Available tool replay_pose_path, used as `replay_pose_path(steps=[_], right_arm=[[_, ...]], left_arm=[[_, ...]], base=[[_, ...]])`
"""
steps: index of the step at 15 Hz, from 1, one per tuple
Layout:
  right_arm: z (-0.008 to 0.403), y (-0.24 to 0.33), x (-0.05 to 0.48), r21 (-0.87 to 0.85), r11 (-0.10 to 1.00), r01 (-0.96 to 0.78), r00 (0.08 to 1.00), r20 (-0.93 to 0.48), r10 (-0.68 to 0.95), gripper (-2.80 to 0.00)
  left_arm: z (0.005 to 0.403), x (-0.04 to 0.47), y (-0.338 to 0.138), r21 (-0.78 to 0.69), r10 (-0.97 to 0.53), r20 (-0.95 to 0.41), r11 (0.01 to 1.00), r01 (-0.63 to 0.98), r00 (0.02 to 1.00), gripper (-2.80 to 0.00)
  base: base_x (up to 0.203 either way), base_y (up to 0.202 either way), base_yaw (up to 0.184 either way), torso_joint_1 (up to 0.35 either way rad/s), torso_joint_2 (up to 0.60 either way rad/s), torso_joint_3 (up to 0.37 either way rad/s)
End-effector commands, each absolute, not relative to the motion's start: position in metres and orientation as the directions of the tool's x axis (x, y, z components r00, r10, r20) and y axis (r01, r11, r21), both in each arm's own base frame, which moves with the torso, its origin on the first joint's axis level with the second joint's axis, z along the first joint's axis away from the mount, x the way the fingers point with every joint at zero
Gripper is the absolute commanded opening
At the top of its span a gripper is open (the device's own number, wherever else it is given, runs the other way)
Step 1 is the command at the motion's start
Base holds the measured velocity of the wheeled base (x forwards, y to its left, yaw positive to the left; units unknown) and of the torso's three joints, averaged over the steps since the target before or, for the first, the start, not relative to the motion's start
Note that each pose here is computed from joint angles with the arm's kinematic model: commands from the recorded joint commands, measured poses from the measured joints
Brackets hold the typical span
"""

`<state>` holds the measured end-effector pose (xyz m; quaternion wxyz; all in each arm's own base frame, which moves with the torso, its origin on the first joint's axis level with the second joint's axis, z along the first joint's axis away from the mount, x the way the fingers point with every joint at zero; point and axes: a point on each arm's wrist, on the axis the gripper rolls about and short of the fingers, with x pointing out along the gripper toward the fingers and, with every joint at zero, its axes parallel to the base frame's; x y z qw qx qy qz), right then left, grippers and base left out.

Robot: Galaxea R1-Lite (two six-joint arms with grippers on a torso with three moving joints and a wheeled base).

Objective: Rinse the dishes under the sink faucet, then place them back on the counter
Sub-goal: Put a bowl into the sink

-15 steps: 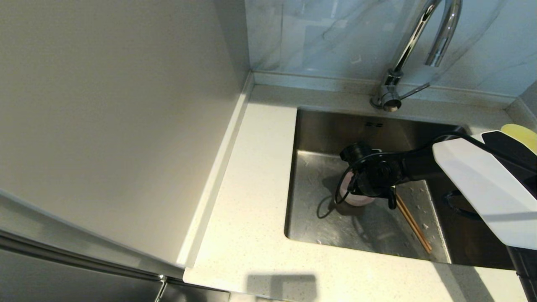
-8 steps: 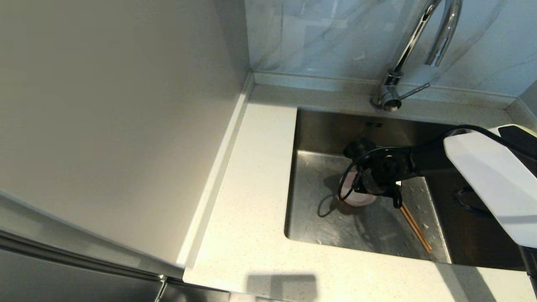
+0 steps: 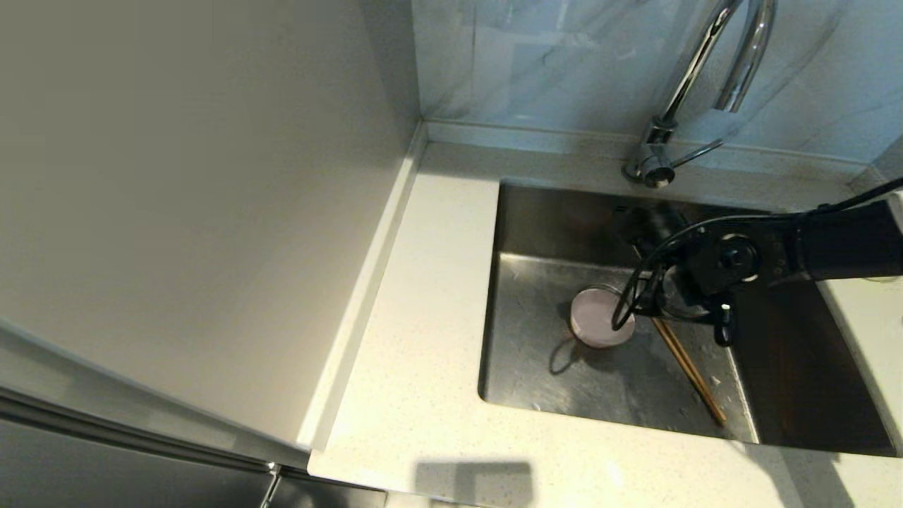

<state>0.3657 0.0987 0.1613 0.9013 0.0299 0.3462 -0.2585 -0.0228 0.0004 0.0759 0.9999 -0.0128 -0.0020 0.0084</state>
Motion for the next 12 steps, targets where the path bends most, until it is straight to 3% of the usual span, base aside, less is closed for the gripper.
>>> replay_pose_path(steps=[1,9,12], right_arm=[[0.194,0.088,0.331,-0.082,0.866,0.493,0.662,-0.611,-0.435,-2.8],[0.264,-0.002,0.248,0.054,0.854,0.518,0.698,-0.603,-0.386,-2.8],[0.273,-0.028,0.248,0.008,0.883,0.47,0.7,-0.612,-0.367,-2.8]], left_arm=[[0.076,-0.023,0.0,-0.026,0.017,0.008,1.0,-0.017,1.0,-2.8],[0.076,-0.023,0.0,-0.026,0.017,0.008,1.0,-0.017,1.0,-2.8],[0.076,-0.023,0.0,-0.026,0.017,0.008,1.0,-0.017,1.0,-2.8]], base=[[0.0,0.0,0.0,0.0,0.0,0.0],[0.0,0.0,0.0,0.0,0.0,0.0],[0.0,0.0,0.0,0.0,0.0,0.0]])
